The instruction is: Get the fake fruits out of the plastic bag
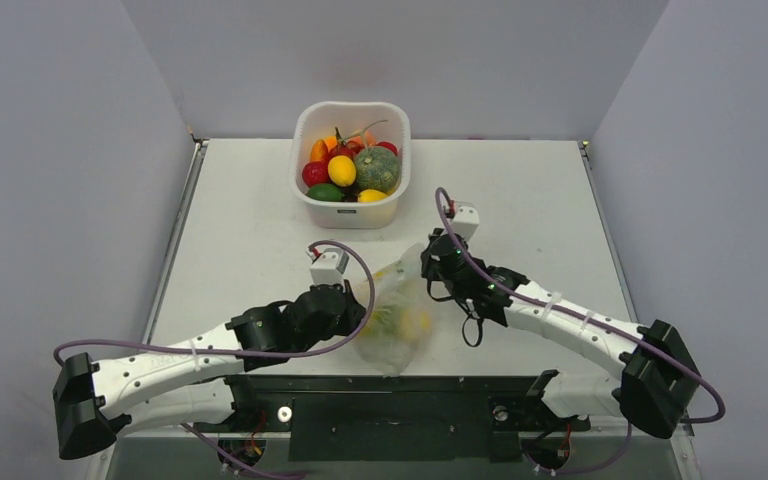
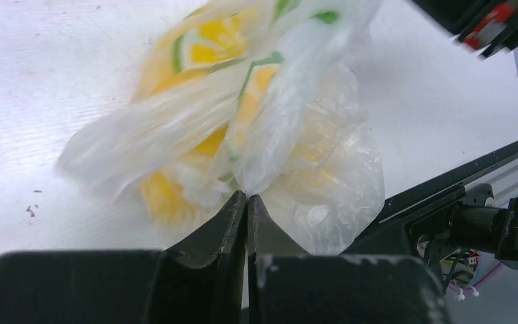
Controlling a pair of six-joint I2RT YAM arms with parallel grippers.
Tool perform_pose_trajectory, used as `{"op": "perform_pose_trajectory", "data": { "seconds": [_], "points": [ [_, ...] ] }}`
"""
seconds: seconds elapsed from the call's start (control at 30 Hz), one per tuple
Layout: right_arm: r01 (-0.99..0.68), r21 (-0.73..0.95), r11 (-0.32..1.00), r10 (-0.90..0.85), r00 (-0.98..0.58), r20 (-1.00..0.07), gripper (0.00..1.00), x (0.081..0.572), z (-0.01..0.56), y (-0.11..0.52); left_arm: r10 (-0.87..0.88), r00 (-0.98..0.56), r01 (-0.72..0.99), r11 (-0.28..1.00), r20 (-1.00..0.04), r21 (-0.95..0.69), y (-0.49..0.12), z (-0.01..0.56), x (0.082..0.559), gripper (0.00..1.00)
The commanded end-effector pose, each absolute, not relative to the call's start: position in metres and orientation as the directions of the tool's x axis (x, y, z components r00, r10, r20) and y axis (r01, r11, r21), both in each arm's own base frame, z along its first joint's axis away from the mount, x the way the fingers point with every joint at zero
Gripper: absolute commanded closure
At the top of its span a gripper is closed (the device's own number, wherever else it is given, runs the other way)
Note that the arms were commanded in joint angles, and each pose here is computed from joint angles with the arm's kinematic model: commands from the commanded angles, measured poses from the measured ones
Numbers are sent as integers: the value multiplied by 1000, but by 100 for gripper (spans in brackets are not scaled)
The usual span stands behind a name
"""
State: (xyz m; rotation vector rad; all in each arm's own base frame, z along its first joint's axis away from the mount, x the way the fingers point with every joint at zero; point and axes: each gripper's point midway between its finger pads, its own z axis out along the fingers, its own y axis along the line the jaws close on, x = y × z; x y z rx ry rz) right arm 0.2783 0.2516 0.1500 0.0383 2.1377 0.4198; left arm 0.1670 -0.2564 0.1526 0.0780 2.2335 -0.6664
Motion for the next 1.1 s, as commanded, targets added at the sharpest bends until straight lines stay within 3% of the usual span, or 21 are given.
{"op": "perform_pose_trajectory", "data": {
  "seconds": [0.0,0.13,0.23,0.33,0.43,0.57,0.67,0.8,0.9,1.07],
  "points": [
    [-97,323,941,238,-487,-840,100,297,180,210,-186,-678,189,891,-712,-413,-226,148,167,100],
    [-214,397,892,250,-497,-831,100,283,190,222,-216,-690,235,836,-691,-496,-232,159,164,98],
    [-260,441,859,278,-485,-829,100,275,200,227,-248,-694,266,784,-676,-561,-239,180,166,76],
    [-281,441,852,271,-485,-831,100,272,204,227,-265,-690,317,727,-674,-610,-247,213,168,66],
    [-298,433,851,250,-496,-832,100,270,203,230,-234,-678,363,718,-697,-594,-251,235,171,59],
    [-311,440,842,241,-514,-824,100,268,200,235,-176,-667,393,743,-724,-542,-260,253,183,57],
    [-319,444,838,238,-517,-822,100,267,200,236,-105,-670,432,750,-735,-501,-273,254,193,42],
    [-320,435,842,232,-514,-826,100,266,200,234,-44,-681,452,760,-731,-467,-282,245,209,32],
    [-321,432,843,231,-508,-830,100,266,204,233,0,-692,436,797,-722,-418,-284,225,220,33],
    [-331,427,841,221,-509,-832,100,266,205,234,74,-734,415,835,-675,-360,-285,182,229,54]
  ]
}}
